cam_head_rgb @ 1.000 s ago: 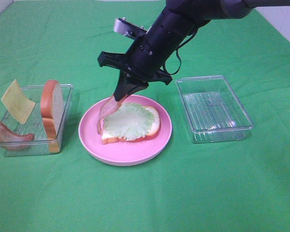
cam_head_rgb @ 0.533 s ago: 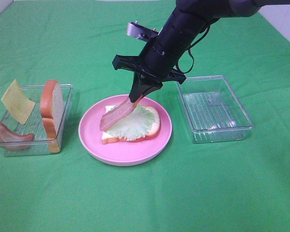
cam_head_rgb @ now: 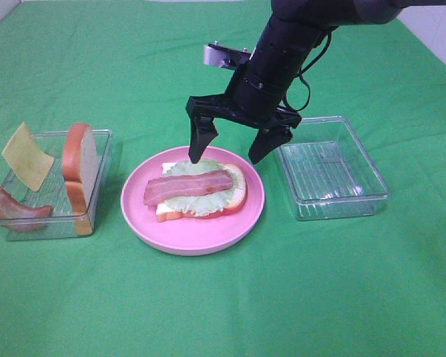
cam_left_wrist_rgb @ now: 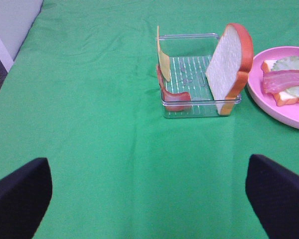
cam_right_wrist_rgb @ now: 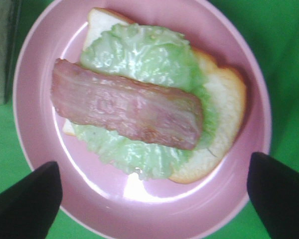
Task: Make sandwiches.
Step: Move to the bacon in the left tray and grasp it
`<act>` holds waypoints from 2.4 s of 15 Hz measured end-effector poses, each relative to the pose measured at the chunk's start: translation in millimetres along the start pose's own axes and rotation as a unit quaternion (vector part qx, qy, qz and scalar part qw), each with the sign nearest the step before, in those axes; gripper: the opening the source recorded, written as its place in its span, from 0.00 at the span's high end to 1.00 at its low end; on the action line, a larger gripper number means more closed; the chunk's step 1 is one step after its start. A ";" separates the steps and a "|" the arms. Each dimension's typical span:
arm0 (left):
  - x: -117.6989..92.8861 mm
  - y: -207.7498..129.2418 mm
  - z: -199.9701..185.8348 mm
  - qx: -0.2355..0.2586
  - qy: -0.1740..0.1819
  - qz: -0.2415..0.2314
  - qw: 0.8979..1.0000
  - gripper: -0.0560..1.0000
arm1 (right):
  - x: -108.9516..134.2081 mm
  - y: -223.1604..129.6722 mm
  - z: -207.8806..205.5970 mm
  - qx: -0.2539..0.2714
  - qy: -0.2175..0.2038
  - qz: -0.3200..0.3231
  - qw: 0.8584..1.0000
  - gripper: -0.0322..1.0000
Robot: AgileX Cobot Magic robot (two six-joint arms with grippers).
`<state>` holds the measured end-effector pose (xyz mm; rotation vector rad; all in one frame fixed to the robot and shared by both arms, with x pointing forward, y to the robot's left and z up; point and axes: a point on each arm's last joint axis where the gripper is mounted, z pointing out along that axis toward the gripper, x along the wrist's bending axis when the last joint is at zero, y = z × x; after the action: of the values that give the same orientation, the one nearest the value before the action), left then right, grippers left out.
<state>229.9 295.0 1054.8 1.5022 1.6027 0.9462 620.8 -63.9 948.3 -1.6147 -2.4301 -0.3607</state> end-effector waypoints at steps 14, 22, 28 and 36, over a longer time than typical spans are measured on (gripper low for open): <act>0.2 0.0 0.0 0.000 0.001 0.000 1.000 0.01 | -146.5 -30.0 -117.5 -0.001 -0.164 0.112 0.980 0.02; 0.2 0.0 0.0 0.000 0.001 0.000 1.000 0.01 | -77.8 -238.5 -152.1 -0.016 -0.149 0.138 0.979 0.03; 0.2 0.0 0.0 0.000 0.001 0.000 1.000 0.01 | -45.2 -362.9 -160.4 -0.232 -0.182 0.085 0.952 0.03; 0.2 0.0 0.0 0.000 0.001 0.000 1.000 0.01 | -31.3 -442.5 -140.8 -0.405 -0.204 0.026 0.891 0.03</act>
<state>229.9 295.2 1054.8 1.5026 1.6034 0.9482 228.7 -300.0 1032.6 -2.2478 -2.7020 -1.2850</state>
